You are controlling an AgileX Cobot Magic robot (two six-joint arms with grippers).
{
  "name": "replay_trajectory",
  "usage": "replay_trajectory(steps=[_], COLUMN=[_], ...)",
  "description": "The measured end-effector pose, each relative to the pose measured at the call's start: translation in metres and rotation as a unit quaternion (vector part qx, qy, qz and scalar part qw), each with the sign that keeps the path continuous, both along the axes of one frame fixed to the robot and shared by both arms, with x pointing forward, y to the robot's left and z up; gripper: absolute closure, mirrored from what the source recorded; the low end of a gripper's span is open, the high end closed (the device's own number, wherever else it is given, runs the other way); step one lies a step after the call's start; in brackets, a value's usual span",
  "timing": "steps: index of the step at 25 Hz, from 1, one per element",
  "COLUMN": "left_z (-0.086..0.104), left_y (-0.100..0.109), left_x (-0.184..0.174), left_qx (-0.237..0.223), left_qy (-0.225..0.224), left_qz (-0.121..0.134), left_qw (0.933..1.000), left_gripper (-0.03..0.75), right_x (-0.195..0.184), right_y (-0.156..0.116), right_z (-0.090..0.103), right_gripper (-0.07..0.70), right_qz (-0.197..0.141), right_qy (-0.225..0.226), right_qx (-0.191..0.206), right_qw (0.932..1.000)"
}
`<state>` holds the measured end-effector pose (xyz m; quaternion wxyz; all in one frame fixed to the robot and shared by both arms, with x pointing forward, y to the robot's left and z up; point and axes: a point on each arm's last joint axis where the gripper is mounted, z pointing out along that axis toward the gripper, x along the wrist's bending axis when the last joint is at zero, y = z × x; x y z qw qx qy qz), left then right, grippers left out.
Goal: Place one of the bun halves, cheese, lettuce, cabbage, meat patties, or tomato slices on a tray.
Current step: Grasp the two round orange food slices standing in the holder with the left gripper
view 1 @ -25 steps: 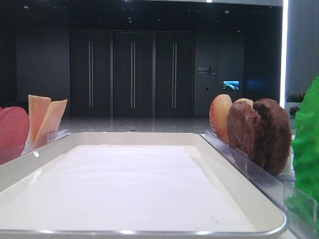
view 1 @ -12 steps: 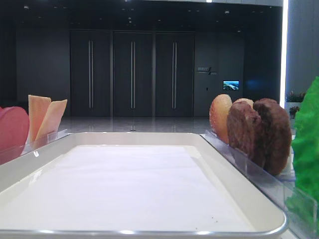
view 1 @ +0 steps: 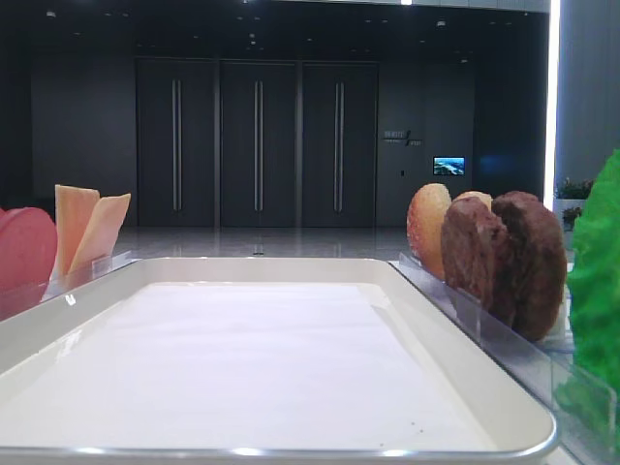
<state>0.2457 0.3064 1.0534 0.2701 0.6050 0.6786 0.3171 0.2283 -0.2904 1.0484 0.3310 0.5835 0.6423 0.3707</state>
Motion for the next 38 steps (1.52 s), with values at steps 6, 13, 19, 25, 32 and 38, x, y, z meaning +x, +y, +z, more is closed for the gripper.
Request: replay_trajectory(steps=[6, 13, 19, 25, 32, 38], left_z=[0.025, 0.021, -0.009, -0.021, -0.019, -0.018], left_y=[0.003, 0.008, 0.012, 0.012, 0.010, -0.001], left_x=[0.041, 0.109, 0.158, 0.175, 0.177, 0.177], left_qx=[-0.032, -0.040, -0.042, -0.049, -0.061, -0.122], left_qy=[0.108, 0.243, 0.317, 0.321, 0.313, 0.312], left_qz=[0.026, 0.032, 0.031, 0.030, 0.029, 0.020], left_qw=[0.9932, 0.9688, 0.9471, 0.9455, 0.9472, 0.9419], left_gripper=[0.410, 0.410, 0.410, 0.407, 0.270, 0.234], right_x=[0.000, 0.000, 0.000, 0.000, 0.000, 0.000], right_y=[0.000, 0.000, 0.000, 0.000, 0.000, 0.000], right_z=[0.000, 0.000, 0.000, 0.000, 0.000, 0.000], right_gripper=[0.231, 0.231, 0.231, 0.231, 0.231, 0.231], right_qz=[0.000, 0.000, 0.000, 0.000, 0.000, 0.000], right_qy=[0.000, 0.000, 0.000, 0.000, 0.000, 0.000], right_qx=[0.000, 0.000, 0.000, 0.000, 0.000, 0.000], right_qw=[1.0000, 1.0000, 1.0000, 1.0000, 1.0000, 1.0000])
